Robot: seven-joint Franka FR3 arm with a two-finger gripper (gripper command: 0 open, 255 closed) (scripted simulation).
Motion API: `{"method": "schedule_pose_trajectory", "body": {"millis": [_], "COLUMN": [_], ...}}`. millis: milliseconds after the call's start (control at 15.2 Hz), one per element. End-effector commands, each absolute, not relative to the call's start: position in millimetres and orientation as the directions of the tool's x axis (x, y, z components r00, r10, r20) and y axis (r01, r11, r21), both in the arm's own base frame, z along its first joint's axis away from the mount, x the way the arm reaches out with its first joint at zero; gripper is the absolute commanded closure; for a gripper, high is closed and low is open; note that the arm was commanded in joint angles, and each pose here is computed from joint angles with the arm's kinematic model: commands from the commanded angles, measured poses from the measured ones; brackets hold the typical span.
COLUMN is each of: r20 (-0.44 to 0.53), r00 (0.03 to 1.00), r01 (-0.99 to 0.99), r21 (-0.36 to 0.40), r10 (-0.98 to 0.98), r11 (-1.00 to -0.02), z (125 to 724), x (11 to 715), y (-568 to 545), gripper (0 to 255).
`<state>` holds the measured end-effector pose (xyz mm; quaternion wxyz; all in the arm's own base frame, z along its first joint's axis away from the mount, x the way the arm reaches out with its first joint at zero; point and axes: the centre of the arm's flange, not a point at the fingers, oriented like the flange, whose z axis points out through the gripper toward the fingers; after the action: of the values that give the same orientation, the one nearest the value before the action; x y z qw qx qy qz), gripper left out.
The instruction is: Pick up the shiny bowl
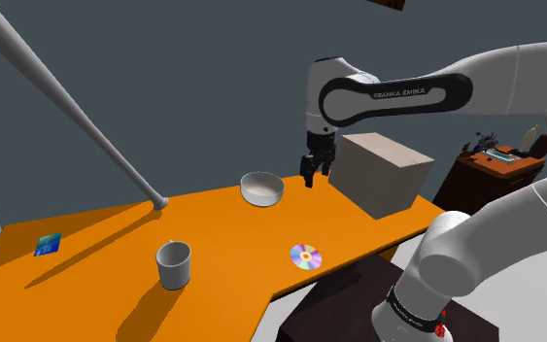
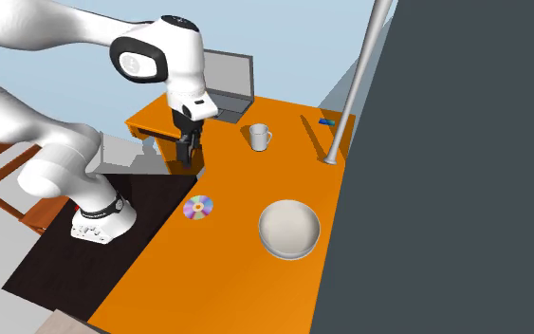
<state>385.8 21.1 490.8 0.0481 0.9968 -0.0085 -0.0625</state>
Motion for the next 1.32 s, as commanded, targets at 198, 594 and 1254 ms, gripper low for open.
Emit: {"method": "schedule_pose_trajectory", "body": {"millis": [198, 594, 1254], "r20": [-0.113, -0.102, -0.083], "r00": [0.993, 0.994, 0.995], "r01": [-0.017, -0.025, -0.037], "r21": [0.099, 0.101, 0.105], "r10": [-0.028, -0.035, -0.046], "r11": [-0.995, -0.995, -0.994], "z": [454.5, 411.4, 341.1], "x": [441.3, 506.0, 614.9], "y": [20.7, 21.7, 22.3], "gripper": [0, 0, 0]}}
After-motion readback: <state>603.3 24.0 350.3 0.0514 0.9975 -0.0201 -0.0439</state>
